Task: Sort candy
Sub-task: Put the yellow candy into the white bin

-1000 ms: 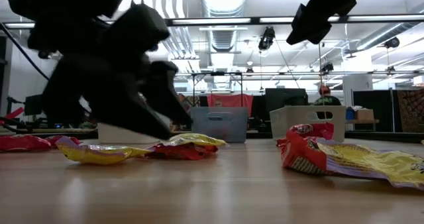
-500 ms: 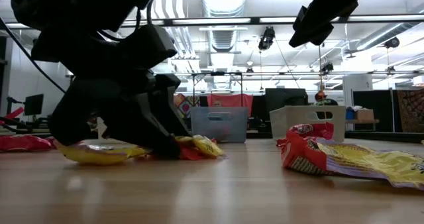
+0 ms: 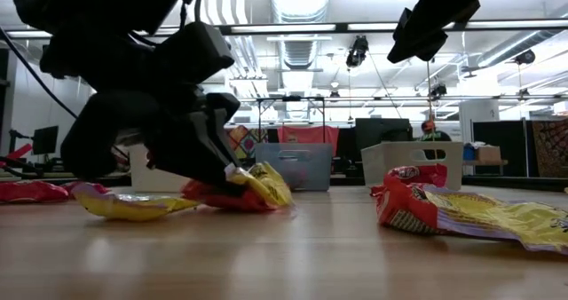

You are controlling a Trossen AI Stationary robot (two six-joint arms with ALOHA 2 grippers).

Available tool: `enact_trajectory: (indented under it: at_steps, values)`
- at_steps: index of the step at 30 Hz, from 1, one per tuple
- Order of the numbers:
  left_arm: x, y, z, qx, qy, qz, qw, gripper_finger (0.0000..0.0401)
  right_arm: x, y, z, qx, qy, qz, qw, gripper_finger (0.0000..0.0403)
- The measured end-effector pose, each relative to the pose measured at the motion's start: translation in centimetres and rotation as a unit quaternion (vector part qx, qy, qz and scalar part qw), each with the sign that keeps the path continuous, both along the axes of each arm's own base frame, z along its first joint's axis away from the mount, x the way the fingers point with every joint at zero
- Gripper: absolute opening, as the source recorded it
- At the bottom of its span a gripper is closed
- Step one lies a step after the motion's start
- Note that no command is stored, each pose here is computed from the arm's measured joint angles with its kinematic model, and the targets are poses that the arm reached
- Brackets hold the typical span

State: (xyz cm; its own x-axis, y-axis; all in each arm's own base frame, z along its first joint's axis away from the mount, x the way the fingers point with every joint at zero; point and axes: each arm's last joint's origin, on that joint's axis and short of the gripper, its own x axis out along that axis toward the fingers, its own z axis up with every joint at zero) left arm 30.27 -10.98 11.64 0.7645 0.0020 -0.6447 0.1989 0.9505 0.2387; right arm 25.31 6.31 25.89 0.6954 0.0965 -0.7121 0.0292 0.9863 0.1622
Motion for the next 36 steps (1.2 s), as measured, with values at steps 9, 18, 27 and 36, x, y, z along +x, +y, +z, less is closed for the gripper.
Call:
enact_trajectory:
  at_steps: [9, 18, 27, 36]
  values:
    - [-0.5, 0.2, 1.1, -0.016, 0.004, 0.016, 1.000, 0.0006, 0.0, 0.0, 0.0, 0.000, 0.000, 0.000, 1.000, 0.0129]
    - [-0.5, 0.1, -0.1, -0.042, 0.030, 0.025, 0.998, 0.0073, 0.0, -0.1, 0.0, -0.008, -0.002, -0.006, 1.000, 0.0134]
    - [-0.5, 0.0, -0.1, -0.045, 0.031, 0.023, 0.998, 0.0124, 0.0, -0.1, 0.0, -0.010, -0.001, -0.008, 1.000, 0.0134]
    - [-0.5, 0.0, 0.0, -0.060, 0.034, 0.020, 0.997, 0.0119, 0.0, -0.1, 0.0, -0.010, -0.001, -0.008, 1.000, 0.0139]
